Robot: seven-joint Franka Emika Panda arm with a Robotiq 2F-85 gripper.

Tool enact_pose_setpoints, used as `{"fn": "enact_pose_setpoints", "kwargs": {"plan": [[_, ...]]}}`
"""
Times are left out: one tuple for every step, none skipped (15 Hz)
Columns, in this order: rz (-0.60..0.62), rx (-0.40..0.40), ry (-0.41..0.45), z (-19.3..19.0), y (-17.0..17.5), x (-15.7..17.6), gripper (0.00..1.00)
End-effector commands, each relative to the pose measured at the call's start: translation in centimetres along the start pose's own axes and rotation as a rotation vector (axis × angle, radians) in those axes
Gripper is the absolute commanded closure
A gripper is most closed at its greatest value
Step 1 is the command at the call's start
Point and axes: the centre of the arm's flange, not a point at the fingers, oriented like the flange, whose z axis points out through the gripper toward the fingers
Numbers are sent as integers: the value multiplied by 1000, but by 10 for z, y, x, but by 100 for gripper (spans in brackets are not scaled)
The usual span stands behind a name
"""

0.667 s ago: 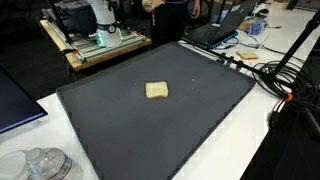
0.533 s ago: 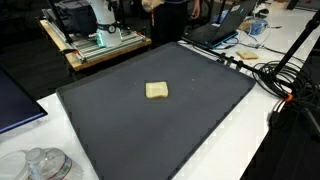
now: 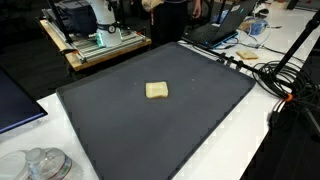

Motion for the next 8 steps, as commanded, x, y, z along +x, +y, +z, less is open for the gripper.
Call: {"fn": "enact_pose_setpoints", "kwargs": {"plan": [[0,0,0,0,0,0,0],[0,0,0,0,0,0,0],[0,0,0,0,0,0,0],[-15,-5,16,-5,-7,-1,0],[-32,-7,35,-13,-15,-3,0],[-57,1,54,-20,-23,-4,0],[-84,-3,73,-31,-35,-6,0],[-114,-6,92,-40,-46,-8,0]]}}
